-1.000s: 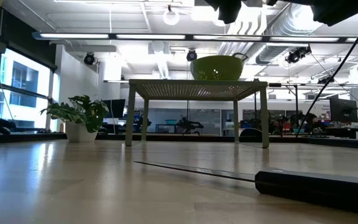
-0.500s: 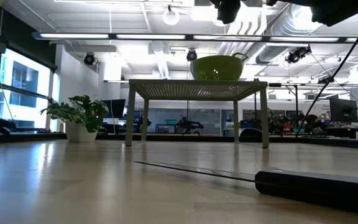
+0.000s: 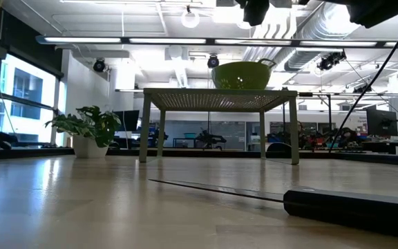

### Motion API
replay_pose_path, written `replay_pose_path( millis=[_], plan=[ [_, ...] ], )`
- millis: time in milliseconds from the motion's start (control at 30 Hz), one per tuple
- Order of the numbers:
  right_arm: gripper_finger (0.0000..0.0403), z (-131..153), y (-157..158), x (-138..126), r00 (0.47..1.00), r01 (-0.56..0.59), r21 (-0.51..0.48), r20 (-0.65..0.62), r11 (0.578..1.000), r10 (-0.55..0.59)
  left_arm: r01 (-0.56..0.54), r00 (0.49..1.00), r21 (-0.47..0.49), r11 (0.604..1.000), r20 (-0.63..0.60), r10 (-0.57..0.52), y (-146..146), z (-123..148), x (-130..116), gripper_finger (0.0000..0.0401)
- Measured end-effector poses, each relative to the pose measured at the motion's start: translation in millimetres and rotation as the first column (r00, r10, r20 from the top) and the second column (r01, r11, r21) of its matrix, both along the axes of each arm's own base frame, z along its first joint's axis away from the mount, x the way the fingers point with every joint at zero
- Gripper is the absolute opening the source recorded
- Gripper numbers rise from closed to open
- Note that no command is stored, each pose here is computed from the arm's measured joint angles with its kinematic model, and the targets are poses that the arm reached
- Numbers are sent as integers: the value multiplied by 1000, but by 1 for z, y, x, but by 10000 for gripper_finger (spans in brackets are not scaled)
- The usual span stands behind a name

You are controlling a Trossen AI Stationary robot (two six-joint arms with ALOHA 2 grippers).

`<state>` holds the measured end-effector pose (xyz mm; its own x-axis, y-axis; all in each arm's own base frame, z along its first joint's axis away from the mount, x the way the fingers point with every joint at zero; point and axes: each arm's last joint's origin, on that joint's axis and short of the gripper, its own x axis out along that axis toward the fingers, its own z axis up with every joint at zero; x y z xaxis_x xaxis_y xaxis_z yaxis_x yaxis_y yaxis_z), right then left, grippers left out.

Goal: Pick & Place Fruit
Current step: Put the top potato into the green strainer bowl on the top shelf

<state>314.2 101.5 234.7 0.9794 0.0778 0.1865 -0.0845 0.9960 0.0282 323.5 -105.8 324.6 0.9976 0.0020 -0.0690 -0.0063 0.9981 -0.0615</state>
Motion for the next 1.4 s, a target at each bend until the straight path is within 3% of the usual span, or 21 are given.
replay_pose_path(
  millis=[467,933,1400],
  plan=[
    [203,-1,0,0,1000,4,25,-7,1000,-4,-7,1000,-56,998,-31,5,0,-3,0,237],
    [203,-7,-3,1,992,102,37,-75,994,-99,-41,995,-11,999,-92,40,2,-9,-1,371],
    [203,-17,-3,0,959,231,57,-182,971,-217,-75,969,71,995,-231,90,7,-14,-15,384]
  ],
)
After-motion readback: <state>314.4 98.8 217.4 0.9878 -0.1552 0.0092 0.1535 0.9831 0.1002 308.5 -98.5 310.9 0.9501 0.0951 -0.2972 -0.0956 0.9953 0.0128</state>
